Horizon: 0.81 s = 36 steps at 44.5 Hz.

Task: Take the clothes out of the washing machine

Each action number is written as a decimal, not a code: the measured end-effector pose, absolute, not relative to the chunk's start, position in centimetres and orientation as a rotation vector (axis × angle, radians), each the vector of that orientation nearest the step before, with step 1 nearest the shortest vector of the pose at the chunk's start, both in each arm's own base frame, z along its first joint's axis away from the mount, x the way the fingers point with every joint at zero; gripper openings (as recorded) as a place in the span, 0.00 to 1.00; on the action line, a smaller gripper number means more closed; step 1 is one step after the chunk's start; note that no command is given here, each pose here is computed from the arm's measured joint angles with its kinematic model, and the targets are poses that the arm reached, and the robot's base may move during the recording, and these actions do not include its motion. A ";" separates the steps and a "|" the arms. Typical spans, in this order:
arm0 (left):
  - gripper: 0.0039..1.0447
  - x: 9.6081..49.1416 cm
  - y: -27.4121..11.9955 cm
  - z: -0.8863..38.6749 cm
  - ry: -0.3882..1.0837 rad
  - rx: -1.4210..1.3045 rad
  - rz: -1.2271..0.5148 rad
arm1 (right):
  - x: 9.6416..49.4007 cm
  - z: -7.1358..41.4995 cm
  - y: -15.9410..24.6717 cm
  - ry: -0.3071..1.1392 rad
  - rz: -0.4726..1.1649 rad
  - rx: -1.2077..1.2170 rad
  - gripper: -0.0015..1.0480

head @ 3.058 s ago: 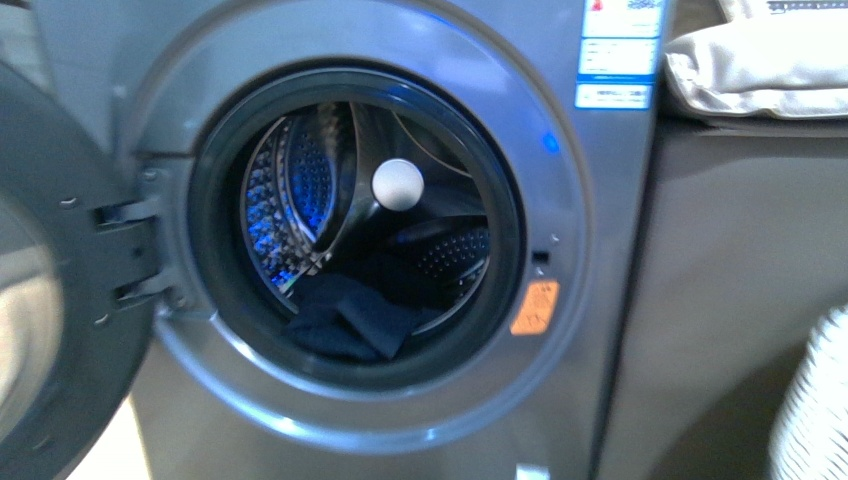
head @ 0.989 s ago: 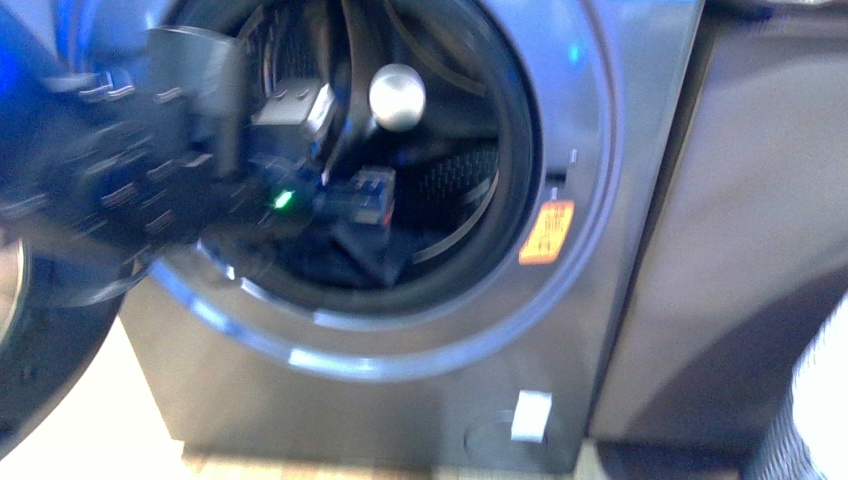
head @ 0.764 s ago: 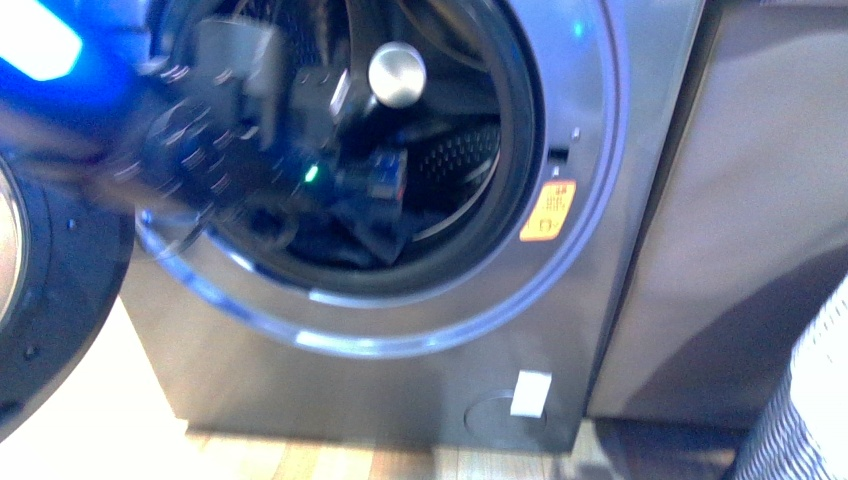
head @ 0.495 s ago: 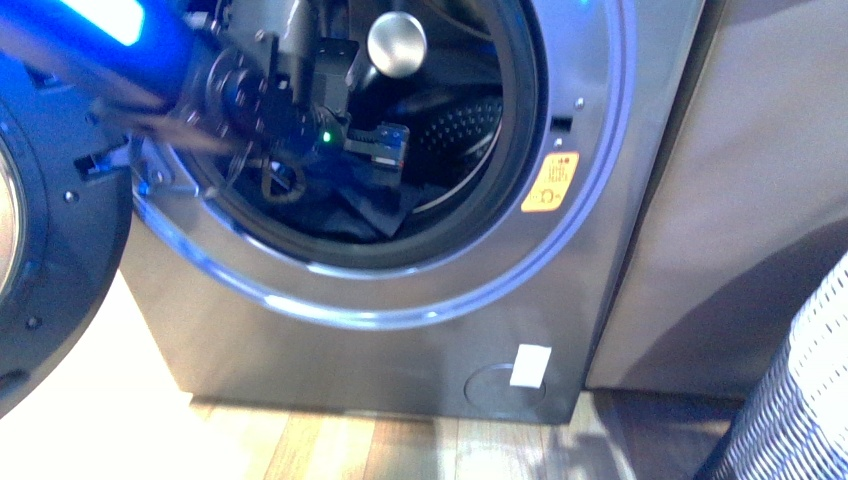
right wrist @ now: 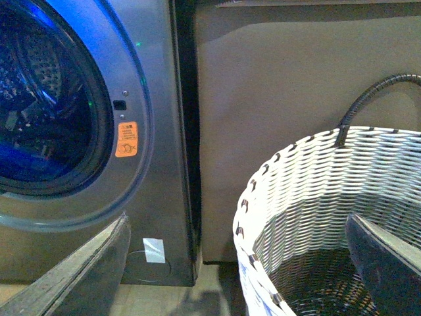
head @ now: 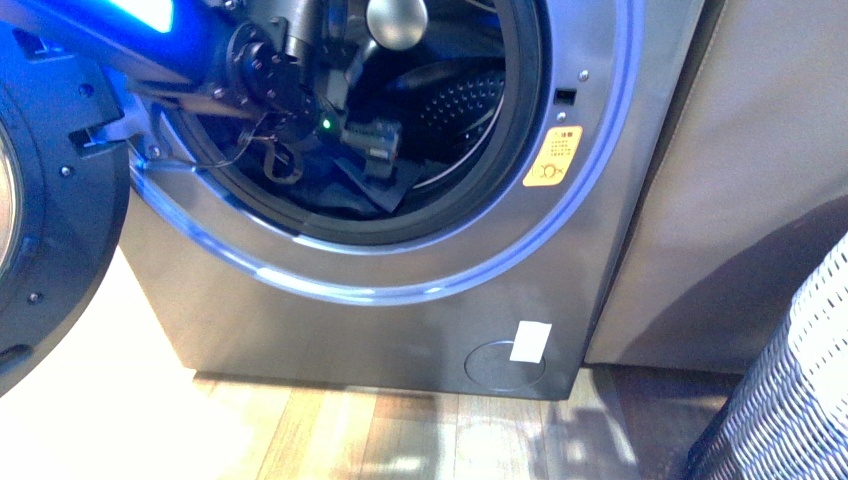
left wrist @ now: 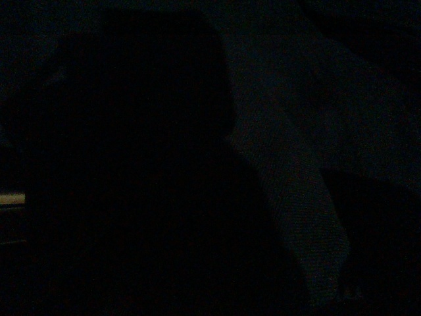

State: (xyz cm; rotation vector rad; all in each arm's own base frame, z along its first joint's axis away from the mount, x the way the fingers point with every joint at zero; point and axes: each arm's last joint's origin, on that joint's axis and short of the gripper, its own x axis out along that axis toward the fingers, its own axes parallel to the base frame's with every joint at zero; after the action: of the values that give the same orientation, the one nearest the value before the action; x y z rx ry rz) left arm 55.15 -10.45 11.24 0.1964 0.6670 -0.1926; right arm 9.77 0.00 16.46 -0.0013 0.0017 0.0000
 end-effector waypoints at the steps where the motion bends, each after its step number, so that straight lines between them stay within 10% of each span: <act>1: 0.94 55.1 -10.5 11.2 0.682 0.193 -0.198 | 9.8 16.5 0.0 0.002 0.000 -0.001 0.93; 16: 0.94 54.3 -10.8 10.6 0.762 0.208 -0.256 | 9.8 16.5 0.0 0.002 0.000 -0.001 0.93; 36: 0.23 53.2 -10.6 10.2 0.742 0.227 -0.252 | 9.8 16.5 0.0 0.002 0.000 -0.001 0.93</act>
State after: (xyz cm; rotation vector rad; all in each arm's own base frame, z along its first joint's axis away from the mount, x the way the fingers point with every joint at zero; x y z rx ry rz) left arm 53.21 -10.61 10.16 0.2275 0.7417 -0.2515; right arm 9.77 0.00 16.46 -0.0013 0.0017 0.0000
